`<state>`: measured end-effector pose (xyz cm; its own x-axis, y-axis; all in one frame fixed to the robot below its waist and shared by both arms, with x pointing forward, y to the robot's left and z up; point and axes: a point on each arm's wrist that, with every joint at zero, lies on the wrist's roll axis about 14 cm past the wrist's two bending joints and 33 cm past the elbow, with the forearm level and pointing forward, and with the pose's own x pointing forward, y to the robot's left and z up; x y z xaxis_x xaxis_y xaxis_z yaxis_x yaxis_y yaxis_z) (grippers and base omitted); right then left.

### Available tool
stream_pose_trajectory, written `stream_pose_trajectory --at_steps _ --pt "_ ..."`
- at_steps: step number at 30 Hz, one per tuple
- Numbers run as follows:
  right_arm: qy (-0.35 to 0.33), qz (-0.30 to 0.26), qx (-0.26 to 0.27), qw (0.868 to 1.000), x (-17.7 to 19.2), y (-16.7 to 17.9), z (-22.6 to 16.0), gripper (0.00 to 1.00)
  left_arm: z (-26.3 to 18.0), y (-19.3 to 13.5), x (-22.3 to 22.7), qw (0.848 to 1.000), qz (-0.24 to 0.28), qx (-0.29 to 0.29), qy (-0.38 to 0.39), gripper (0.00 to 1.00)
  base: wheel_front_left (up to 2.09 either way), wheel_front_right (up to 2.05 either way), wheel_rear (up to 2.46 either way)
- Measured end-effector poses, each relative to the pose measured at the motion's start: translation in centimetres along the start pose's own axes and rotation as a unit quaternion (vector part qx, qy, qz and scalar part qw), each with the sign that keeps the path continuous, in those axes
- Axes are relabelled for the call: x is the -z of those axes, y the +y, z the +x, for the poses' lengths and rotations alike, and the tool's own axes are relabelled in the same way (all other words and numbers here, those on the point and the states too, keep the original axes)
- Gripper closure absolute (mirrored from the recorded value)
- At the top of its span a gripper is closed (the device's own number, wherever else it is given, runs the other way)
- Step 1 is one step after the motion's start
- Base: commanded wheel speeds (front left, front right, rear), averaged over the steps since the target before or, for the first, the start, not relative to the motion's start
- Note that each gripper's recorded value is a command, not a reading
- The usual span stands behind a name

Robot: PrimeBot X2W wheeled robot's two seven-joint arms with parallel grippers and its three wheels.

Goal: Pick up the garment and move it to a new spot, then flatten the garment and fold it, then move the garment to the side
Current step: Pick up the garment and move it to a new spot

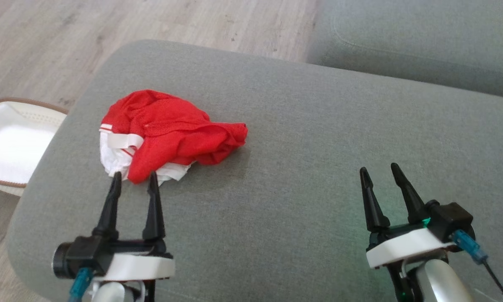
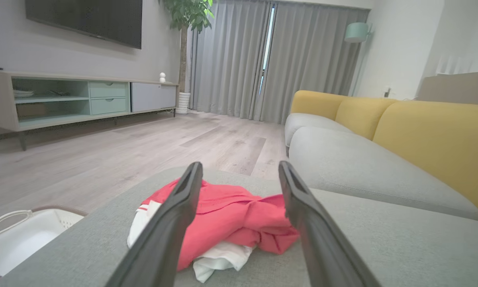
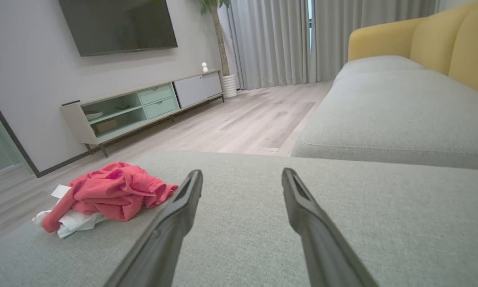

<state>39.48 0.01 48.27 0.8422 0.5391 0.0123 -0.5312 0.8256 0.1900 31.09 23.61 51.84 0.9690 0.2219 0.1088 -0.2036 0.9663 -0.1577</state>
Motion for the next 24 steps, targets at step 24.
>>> stream_pose_trajectory --at_steps 24 --pt "0.011 -0.025 0.107 0.994 2.3 -9.6 1.2 0.0 9.2 0.6 14.5 0.905 0.235 0.18 0.304 0.0 0.0 0.0 0.0"
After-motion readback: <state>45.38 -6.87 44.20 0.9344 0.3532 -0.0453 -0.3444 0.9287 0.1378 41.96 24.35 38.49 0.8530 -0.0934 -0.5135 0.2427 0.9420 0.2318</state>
